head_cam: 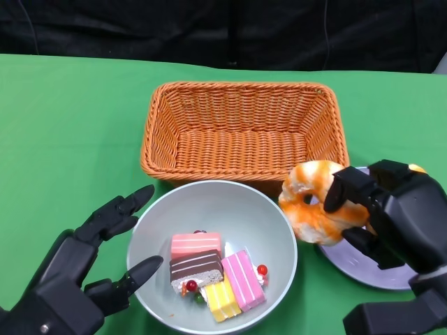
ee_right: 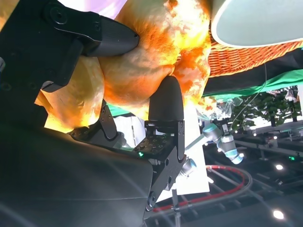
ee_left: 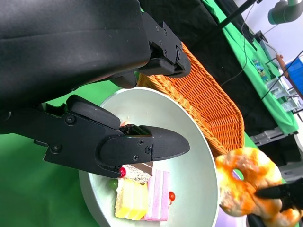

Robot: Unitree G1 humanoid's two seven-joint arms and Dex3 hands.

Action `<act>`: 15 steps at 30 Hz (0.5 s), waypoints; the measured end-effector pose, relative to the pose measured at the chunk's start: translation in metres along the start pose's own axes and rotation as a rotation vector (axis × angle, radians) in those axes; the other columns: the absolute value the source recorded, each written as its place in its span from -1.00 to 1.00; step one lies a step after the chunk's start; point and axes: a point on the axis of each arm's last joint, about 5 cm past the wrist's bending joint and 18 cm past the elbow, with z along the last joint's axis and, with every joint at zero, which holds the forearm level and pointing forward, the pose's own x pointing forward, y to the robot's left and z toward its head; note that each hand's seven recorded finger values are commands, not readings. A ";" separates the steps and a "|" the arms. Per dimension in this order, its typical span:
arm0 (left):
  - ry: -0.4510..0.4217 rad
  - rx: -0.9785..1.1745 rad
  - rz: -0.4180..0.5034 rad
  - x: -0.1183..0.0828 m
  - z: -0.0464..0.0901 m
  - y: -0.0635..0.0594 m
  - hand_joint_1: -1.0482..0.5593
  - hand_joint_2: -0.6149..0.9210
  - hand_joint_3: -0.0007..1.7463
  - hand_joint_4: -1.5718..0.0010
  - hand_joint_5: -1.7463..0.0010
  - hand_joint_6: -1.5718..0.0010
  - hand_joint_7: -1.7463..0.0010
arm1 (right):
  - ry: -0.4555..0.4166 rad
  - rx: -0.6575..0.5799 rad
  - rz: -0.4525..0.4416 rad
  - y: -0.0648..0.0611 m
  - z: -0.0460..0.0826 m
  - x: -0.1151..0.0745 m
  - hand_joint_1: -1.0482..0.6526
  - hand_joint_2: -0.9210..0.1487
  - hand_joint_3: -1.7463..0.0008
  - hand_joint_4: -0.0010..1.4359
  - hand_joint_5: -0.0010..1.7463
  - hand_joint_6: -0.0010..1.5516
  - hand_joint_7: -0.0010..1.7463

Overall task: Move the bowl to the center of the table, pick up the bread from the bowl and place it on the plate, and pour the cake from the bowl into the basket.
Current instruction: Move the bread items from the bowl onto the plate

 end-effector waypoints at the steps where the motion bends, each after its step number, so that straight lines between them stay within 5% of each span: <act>1: 0.000 0.000 0.000 0.000 0.000 0.000 -0.54 1.00 -0.44 1.00 0.07 0.61 0.98 | 0.005 -0.001 -0.001 -0.002 -0.001 -0.001 0.09 0.42 -0.73 0.44 1.00 0.01 1.00; 12: 0.001 -0.004 -0.001 -0.001 0.000 0.001 -0.55 1.00 -0.44 1.00 0.07 0.61 0.98 | 0.115 -0.057 0.088 -0.019 -0.010 -0.014 0.06 0.36 -0.69 0.44 1.00 0.02 0.98; 15: 0.001 -0.002 -0.001 -0.001 0.000 0.001 -0.55 1.00 -0.44 1.00 0.08 0.61 0.98 | 0.150 -0.079 0.131 -0.021 -0.013 -0.017 0.06 0.25 -0.59 0.40 1.00 0.10 0.73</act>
